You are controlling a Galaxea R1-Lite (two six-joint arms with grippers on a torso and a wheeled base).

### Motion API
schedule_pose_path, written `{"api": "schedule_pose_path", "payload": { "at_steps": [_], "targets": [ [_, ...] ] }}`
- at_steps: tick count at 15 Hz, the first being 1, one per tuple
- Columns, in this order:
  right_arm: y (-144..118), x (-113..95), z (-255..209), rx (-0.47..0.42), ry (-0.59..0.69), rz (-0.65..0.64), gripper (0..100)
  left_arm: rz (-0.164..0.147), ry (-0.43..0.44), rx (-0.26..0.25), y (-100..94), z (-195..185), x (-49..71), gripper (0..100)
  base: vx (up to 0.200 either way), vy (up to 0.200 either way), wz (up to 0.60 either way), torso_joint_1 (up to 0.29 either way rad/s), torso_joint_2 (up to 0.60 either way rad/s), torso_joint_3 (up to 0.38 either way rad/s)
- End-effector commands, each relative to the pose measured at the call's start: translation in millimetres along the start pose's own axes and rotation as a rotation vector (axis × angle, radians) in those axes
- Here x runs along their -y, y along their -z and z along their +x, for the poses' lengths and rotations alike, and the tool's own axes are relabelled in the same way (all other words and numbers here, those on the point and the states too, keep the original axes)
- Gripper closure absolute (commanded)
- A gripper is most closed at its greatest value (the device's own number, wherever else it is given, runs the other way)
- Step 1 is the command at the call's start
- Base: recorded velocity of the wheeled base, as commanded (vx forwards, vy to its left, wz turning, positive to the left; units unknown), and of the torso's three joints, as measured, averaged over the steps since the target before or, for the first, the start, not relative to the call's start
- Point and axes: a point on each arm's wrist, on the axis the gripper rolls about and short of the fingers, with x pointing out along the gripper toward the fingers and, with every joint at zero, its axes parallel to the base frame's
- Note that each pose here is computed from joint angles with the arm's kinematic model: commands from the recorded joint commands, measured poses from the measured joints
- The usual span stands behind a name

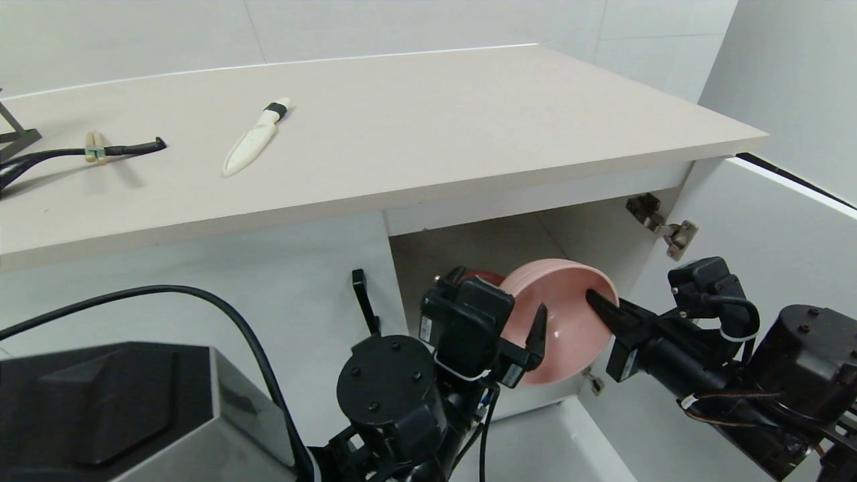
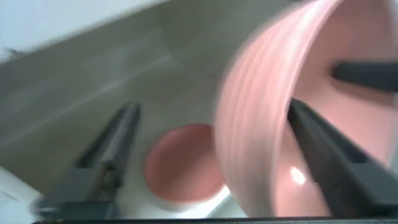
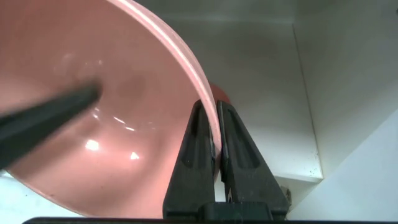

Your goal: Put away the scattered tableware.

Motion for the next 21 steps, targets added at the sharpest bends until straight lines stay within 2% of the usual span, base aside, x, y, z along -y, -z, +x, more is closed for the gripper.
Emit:
{"api": "schedule_pose_path", "payload": {
  "at_steps": [1, 3, 5, 7, 10, 12, 13, 14, 15, 16, 18, 20, 21],
  "targets": [
    [0.1, 0.4, -0.3, 0.000, 0.003, 0.000, 100, -0.037, 0.077, 0.044, -18.5, -18.1, -13.2, 0, 0.000, 0.000, 0.00, 0.000, 0.00, 0.000],
    [0.7, 0.5, -0.8, -0.003, 0.003, -0.001, 100, -0.061, 0.170, 0.065, -24.5, -30.4, -19.1, 0, 0.000, 0.000, 0.00, 0.000, 0.00, 0.000],
    [0.9, 0.9, -1.0, -0.005, 0.004, -0.001, 100, -0.042, 0.370, 0.055, -18.6, -53.5, -30.2, 0, 0.000, 0.000, 0.00, 0.000, 0.00, 0.000],
    [1.9, 0.9, -1.4, -0.009, 0.004, -0.002, 100, -0.035, 0.397, 0.031, -14.2, -62.5, -37.8, 0, 0.000, 0.000, 0.00, 0.000, 0.00, 0.000],
    [4.3, 0.9, -1.5, -0.020, 0.003, -0.004, 100, -0.016, 0.549, -0.041, -4.2, -108.2, -55.0, 0, 0.000, 0.000, 0.00, 0.000, 0.00, 0.000],
    [5.8, 1.3, -2.4, -0.027, 0.005, -0.005, 100, -0.009, 0.540, -0.054, -5.8, -129.4, -67.3, 0, 0.000, 0.000, 0.00, 0.000, 0.00, 0.000],
    [7.0, 1.2, -1.9, -0.032, 0.005, -0.006, 100, 0.032, 0.545, -0.034, -9.8, -149.9, -76.3, 0, 0.000, 0.000, 0.00, 0.000, 0.00, 0.000],
    [8.8, 2.7, -1.7, -0.040, 0.010, -0.008, 100, 0.036, 0.521, 0.017, -18.9, -154.2, -81.7, 0, 0.000, 0.000, 0.00, 0.000, 0.00, 0.000],
    [9.6, 3.0, -1.3, -0.043, 0.012, -0.008, 100, 0.027, 0.507, 0.052, -25.4, -157.7, -85.5, 0, 0.000, 0.000, 0.00, 0.000, 0.00, 0.000],
    [12.4, 3.1, -0.2, -0.053, 0.013, -0.010, 100, 0.015, 0.464, 0.118, -37.0, -164.3, -95.5, 0, 0.000, 0.000, 0.00, 0.000, 0.00, 0.000],
    [14.2, 3.1, -1.0, -0.062, 0.012, -0.011, 100, 0.016, 0.403, 0.133, -40.1, -165.1, -104.9, 0, 0.000, 0.000, 0.00, 0.000, 0.00, 0.000],
    [14.5, 3.2, -1.3, -0.064, 0.012, -0.012, 100, 0.020, 0.371, 0.138, -41.1, -165.3, -109.3, 0, 0.000, 0.000, 0.00, 0.000, 0.00, 0.000],
    [15.3, 3.4, -2.9, -0.070, 0.012, -0.013, 100, 0.016, 0.315, 0.144, -44.0, -167.6, -113.4, 0, 0.000, 0.000, 0.00, 0.000, 0.00, 0.000]
  ]
}}
